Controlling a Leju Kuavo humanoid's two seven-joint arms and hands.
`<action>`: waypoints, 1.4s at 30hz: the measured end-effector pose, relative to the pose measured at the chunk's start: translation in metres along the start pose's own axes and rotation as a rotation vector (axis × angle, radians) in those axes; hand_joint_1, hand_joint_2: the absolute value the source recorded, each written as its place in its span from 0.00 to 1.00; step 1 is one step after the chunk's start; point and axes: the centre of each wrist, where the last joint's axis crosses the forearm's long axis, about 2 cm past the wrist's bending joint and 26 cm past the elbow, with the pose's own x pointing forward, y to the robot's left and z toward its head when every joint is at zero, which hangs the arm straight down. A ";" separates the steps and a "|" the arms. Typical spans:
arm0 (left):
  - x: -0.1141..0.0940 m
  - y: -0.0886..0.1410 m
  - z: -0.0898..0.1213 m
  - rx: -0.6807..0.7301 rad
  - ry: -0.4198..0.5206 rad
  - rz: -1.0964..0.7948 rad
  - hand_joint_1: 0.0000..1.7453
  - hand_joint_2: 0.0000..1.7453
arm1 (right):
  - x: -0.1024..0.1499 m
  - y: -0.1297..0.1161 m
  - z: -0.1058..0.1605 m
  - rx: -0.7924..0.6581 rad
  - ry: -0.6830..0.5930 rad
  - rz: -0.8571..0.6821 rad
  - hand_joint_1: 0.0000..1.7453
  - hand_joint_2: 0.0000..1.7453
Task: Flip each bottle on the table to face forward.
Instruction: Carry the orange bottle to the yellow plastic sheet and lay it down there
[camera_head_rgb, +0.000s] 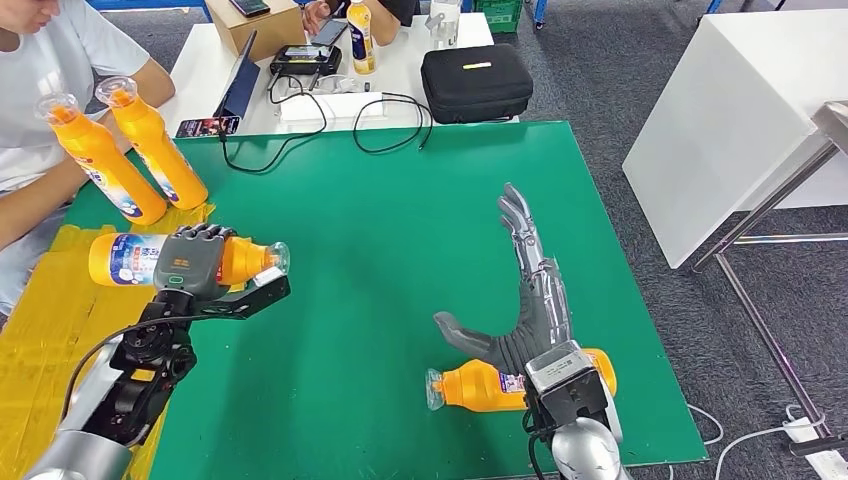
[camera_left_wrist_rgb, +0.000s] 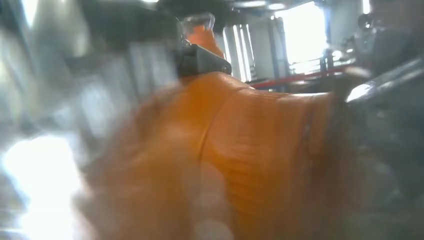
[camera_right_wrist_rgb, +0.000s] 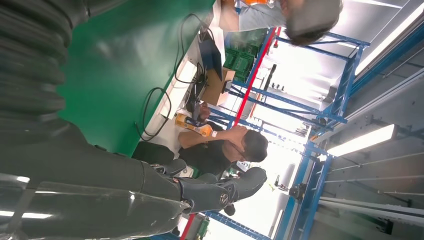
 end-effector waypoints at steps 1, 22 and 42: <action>-0.001 -0.002 0.000 -0.010 0.002 0.007 1.00 1.00 | 0.000 0.000 0.000 0.000 0.000 0.000 0.00 1.00; -0.029 -0.046 0.018 -0.221 0.214 0.081 1.00 1.00 | -0.001 0.001 0.000 0.014 0.013 0.003 0.00 1.00; -0.046 -0.054 0.020 -0.317 0.328 0.197 0.09 1.00 | -0.004 0.002 -0.007 0.030 0.009 0.009 0.00 1.00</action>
